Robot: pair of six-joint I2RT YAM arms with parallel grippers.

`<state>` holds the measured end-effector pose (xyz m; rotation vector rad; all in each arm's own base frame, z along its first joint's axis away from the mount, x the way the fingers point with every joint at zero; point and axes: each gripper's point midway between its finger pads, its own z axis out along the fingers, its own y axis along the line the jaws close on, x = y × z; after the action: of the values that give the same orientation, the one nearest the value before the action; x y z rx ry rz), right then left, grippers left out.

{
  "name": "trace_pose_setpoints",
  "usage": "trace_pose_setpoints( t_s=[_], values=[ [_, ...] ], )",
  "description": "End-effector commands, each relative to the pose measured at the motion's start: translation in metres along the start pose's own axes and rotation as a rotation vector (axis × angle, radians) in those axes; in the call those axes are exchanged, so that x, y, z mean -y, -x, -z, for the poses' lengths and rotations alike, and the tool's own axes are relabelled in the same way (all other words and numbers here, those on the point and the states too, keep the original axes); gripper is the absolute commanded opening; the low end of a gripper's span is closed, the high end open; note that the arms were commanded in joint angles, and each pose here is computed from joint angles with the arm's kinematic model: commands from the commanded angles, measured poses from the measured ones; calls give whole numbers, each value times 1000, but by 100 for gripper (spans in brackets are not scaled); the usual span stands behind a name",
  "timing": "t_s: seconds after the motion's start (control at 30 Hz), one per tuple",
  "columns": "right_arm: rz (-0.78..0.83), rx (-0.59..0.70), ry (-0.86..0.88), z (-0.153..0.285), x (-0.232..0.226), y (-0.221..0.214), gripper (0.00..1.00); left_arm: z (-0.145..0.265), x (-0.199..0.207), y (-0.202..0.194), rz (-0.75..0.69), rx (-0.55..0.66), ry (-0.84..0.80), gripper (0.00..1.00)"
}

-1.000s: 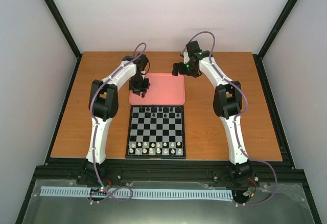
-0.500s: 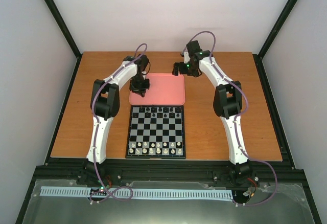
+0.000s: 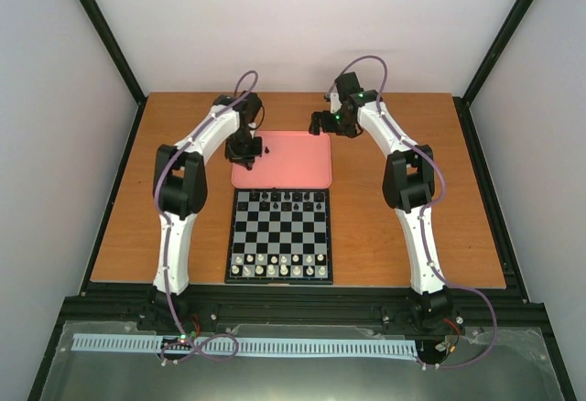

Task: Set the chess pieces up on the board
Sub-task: Pick up the chess piece from the storage box, then place the chess piece on the chessboard.

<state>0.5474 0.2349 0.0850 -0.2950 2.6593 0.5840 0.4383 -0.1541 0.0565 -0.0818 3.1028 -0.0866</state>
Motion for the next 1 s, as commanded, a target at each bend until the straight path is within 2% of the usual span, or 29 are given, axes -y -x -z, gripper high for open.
trace_pose_setpoints(
  t_s=[0.0, 0.3, 0.97],
  values=[
    [-5, 5, 7, -2, 3, 4, 100, 46, -20, -21, 29, 45, 25, 8],
    [-5, 3, 12, 0, 0, 3, 100, 38, -37, -71, 80, -16, 27, 8],
    [-1, 1, 9, 3, 0, 0, 100, 16, -25, -79, 101, -70, -51, 9]
  ],
)
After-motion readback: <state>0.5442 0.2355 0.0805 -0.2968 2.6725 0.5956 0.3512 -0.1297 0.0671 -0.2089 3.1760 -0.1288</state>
